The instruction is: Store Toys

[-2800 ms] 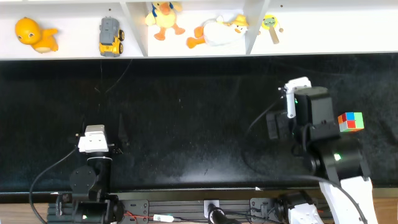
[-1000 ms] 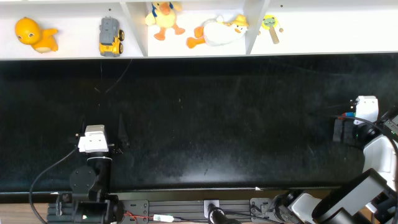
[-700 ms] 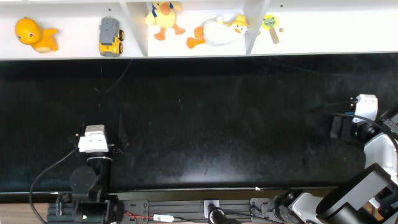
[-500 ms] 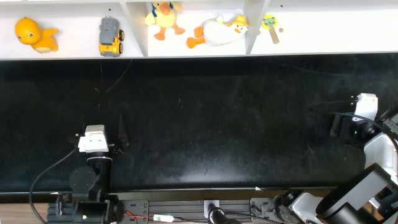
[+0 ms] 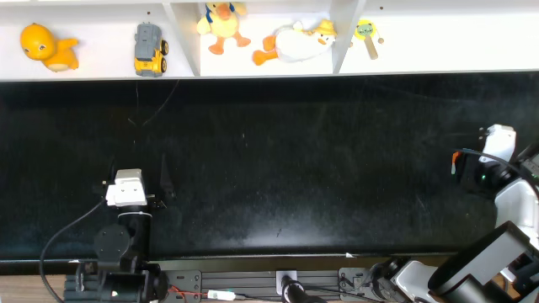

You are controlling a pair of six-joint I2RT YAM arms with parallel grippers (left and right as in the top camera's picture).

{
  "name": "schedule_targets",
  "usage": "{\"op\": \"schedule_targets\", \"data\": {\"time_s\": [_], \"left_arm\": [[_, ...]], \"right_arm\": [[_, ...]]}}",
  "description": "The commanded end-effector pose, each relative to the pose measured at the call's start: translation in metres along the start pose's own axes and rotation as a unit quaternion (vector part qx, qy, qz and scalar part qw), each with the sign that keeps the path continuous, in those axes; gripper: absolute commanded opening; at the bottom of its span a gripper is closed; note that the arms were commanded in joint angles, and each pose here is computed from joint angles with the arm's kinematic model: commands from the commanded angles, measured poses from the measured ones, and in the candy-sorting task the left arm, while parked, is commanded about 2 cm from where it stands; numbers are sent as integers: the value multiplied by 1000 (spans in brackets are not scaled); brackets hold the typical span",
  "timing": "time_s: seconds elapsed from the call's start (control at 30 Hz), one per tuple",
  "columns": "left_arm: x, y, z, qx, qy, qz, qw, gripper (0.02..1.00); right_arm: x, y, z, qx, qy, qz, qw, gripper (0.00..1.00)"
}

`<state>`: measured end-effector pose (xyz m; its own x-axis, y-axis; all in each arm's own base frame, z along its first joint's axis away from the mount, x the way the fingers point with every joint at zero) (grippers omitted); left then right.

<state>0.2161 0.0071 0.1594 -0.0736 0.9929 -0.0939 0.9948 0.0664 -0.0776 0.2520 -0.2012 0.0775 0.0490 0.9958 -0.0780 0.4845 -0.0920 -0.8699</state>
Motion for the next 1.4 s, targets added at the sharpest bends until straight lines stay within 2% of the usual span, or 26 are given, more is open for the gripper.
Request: {"op": "schedule_targets", "data": {"time_s": [0.03,0.2,0.27,0.37,0.43,0.5,0.6,0.97,1.23,1.4], "left_arm": [[-1,0,-1,-3,-1,2,1000,998],[-1,0,-1,-3,-1,2,1000,998],[-1,0,-1,-3,-1,2,1000,998],[-1,0,-1,-3,-1,2,1000,998],[-1,0,-1,-3,-1,2,1000,998],[-1,0,-1,-3,-1,2,1000,996],[-1,0,-1,-3,-1,2,1000,998],[-1,0,-1,-3,-1,2,1000,996],[-1,0,-1,-3,-1,2,1000,996],[-1,0,-1,-3,-1,2,1000,996]], "right_arm": [[-19,-29,-52,-48,35,22,998,610],[-11,-45,-98,-84,22,27,996,592],[3,-44,-102,-75,13,10,997,617],[19,-40,-95,-51,10,-12,999,627],[18,-40,-91,-46,15,-13,999,634],[11,-41,-82,-36,24,6,999,678],[4,-44,-59,-2,36,35,999,693],[-3,-43,1,49,51,43,997,706],[-12,-41,-7,29,40,59,997,724],[-11,-31,-2,42,43,48,997,730]]}}
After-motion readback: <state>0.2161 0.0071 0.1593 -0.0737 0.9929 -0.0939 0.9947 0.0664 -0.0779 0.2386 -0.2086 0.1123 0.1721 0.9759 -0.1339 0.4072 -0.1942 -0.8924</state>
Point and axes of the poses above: each gripper's point midway between its finger pads, its own y axis out along the fingers, its own x axis along the line the jaws close on, z = x × y, the point moved 3 cm from there along -y, back along the fingers, and after that the axes turned 9 degrees about -y, right-handed, at the moved point
